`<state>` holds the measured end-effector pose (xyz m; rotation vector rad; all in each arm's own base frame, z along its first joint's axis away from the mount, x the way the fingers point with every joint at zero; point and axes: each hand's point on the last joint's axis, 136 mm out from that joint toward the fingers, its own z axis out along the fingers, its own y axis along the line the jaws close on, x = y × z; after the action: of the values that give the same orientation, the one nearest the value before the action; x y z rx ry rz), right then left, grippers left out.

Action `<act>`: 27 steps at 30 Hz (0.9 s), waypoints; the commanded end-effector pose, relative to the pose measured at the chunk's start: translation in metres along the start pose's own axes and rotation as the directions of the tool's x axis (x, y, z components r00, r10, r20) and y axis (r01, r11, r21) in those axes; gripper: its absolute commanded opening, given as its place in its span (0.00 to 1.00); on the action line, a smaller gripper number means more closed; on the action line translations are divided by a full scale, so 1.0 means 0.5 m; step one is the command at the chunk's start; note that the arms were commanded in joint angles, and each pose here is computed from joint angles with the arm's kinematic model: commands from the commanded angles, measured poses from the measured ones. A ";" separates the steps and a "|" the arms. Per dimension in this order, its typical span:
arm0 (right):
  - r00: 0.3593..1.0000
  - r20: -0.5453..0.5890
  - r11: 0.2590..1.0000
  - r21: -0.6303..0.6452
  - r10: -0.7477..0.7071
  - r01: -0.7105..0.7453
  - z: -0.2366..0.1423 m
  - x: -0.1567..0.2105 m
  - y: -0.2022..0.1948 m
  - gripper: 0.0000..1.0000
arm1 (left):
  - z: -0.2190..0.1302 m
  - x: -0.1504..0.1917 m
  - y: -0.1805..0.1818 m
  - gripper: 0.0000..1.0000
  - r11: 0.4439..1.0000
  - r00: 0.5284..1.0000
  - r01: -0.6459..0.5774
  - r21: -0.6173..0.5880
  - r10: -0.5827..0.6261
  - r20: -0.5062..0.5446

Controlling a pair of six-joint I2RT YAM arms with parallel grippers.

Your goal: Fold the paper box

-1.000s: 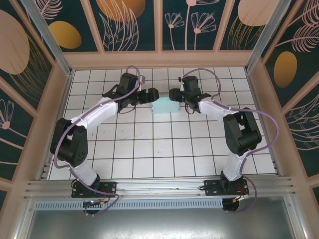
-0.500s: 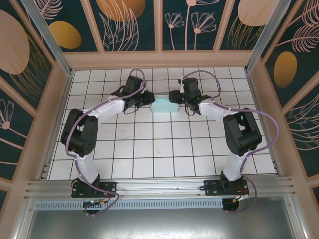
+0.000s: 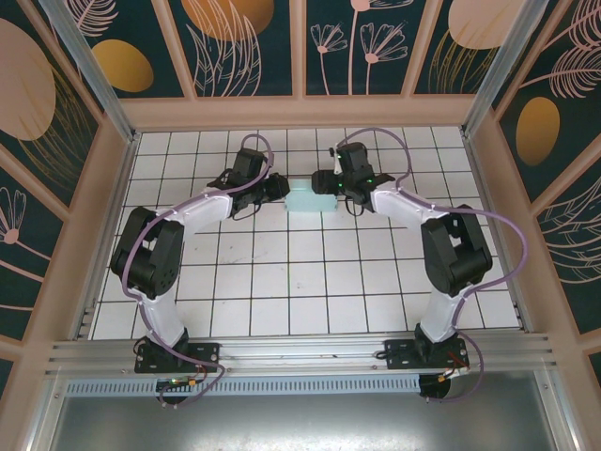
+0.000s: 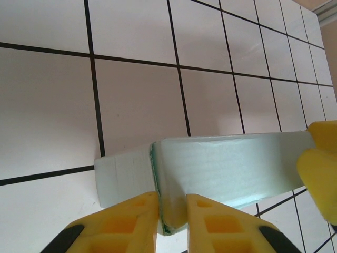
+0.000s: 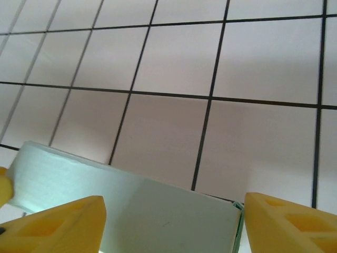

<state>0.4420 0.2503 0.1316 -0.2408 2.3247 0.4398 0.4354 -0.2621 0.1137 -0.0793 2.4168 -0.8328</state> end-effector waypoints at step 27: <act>0.991 -0.088 0.994 0.020 0.105 -0.103 -0.044 0.109 -0.103 0.67 | 0.053 0.132 0.121 0.18 0.986 0.975 0.015 -0.164 -0.051 -0.218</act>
<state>0.4251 0.1848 0.1175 -0.0930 2.3370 0.4072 0.4403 -0.2706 0.1106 -0.0469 2.4044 -0.8662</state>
